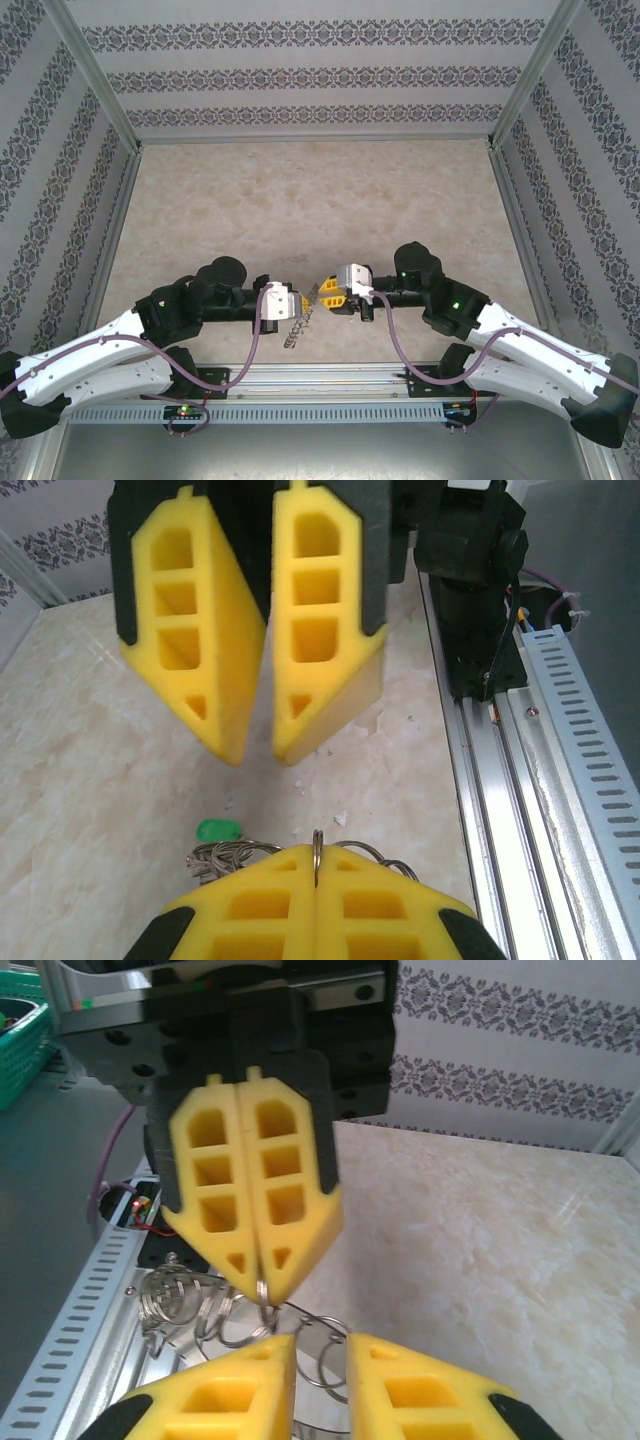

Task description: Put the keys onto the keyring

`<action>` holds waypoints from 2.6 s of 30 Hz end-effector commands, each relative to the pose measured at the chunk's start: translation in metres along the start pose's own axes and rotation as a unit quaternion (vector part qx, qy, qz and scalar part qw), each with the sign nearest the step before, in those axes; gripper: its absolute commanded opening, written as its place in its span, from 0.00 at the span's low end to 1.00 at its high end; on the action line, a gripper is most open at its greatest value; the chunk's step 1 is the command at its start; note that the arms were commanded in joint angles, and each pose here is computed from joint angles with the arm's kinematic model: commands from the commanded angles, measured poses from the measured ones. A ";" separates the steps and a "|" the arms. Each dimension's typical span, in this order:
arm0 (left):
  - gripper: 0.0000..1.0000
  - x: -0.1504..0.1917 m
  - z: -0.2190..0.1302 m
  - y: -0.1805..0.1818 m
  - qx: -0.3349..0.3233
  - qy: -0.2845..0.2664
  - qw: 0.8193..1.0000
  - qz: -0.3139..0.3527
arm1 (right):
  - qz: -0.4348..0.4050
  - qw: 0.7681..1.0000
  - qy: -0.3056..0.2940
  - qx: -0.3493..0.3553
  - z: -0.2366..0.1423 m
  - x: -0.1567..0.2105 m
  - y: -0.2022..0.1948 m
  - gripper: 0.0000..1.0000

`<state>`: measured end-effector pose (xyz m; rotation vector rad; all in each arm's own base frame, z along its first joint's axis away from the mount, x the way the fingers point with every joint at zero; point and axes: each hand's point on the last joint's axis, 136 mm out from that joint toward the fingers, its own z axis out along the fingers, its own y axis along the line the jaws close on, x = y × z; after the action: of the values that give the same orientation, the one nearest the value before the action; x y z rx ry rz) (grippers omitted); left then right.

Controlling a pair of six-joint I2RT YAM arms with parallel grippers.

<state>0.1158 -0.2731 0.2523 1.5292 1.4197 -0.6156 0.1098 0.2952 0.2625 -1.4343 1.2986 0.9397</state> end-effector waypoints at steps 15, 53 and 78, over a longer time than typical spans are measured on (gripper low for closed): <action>0.00 -0.019 -0.007 0.001 0.000 -0.025 1.000 0.012 | 0.001 1.000 0.021 -0.020 0.020 0.009 0.010 0.22; 0.00 -0.020 0.005 0.012 -0.024 -0.030 0.999 -0.009 | -0.011 1.000 -0.001 -0.003 0.035 -0.004 -0.002 0.00; 0.27 -0.038 -0.022 0.007 -0.043 -0.142 0.988 -0.043 | -0.017 0.979 -0.203 -0.004 -0.008 -0.068 0.006 0.00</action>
<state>0.1141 -0.2660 0.2967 1.2580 1.2956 -0.7312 0.1012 0.3126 0.2905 -1.2570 1.1180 1.1102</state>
